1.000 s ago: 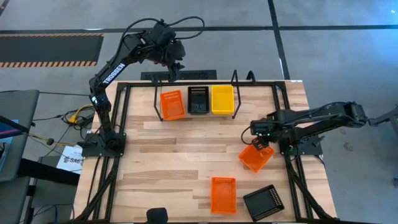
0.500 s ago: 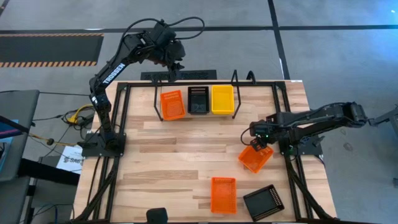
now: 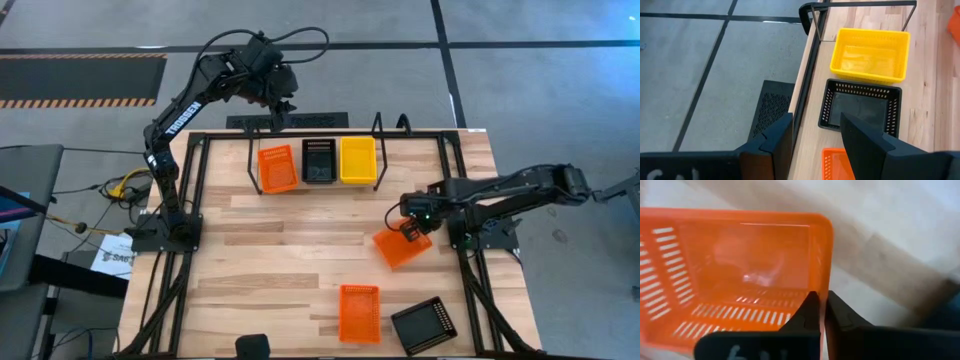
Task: Stack baskets on shelf by color
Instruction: Stack the right orange basket on the orange basket on the shelf
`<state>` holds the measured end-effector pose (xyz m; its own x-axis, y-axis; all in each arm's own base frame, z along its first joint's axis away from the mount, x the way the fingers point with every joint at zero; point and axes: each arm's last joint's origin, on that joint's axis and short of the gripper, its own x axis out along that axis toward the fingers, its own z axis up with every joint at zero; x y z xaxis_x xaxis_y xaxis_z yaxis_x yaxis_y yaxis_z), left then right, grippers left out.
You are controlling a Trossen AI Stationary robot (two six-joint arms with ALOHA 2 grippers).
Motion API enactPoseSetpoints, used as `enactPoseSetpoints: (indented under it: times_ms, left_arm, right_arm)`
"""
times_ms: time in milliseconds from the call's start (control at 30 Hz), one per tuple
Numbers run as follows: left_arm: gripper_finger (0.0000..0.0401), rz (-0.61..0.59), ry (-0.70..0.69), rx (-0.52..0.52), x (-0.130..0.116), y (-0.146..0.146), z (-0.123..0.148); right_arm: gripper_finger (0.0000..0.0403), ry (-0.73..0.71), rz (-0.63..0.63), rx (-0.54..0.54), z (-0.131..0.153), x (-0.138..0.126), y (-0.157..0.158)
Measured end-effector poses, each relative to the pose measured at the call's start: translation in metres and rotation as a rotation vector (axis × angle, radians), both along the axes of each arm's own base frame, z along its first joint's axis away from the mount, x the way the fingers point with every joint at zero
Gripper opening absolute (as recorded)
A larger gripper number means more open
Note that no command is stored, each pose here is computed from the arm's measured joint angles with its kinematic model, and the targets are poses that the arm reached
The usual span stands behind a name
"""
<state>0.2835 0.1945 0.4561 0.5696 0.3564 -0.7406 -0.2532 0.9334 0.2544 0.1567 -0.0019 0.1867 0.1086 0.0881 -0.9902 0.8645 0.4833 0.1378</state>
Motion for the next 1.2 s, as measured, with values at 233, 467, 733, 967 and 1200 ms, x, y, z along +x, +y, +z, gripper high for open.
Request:
enactPoseSetpoints:
  times_ms: [233, 467, 733, 967, 1200]
  left_arm:
    - [0.0151, 0.010, -0.005, -0.008, 0.000, 0.000, 0.000]
    - [0.0151, 0.091, -0.069, -0.065, 0.002, 0.001, 0.001]
    - [0.0151, 0.019, -0.322, -0.136, 0.032, 0.016, -0.004]
    - [0.0151, 0.002, -0.591, -0.160, 0.085, 0.039, -0.026]
    - [0.0151, -0.196, -0.775, -0.434, 0.130, 0.051, -0.056]
  right_arm:
    - [0.0003, -0.036, -0.032, -0.189, 0.069, 0.009, -0.006]
    - [0.0002, -0.184, -0.115, -0.593, 0.177, -0.004, -0.011]
    - [0.0001, -0.284, -0.143, -1.027, 0.241, -0.023, -0.019]
    - [0.0001, -0.210, -0.192, -1.265, 0.248, -0.015, -0.028]
    - [0.0001, -0.067, -0.103, -1.280, 0.239, 0.006, -0.038]
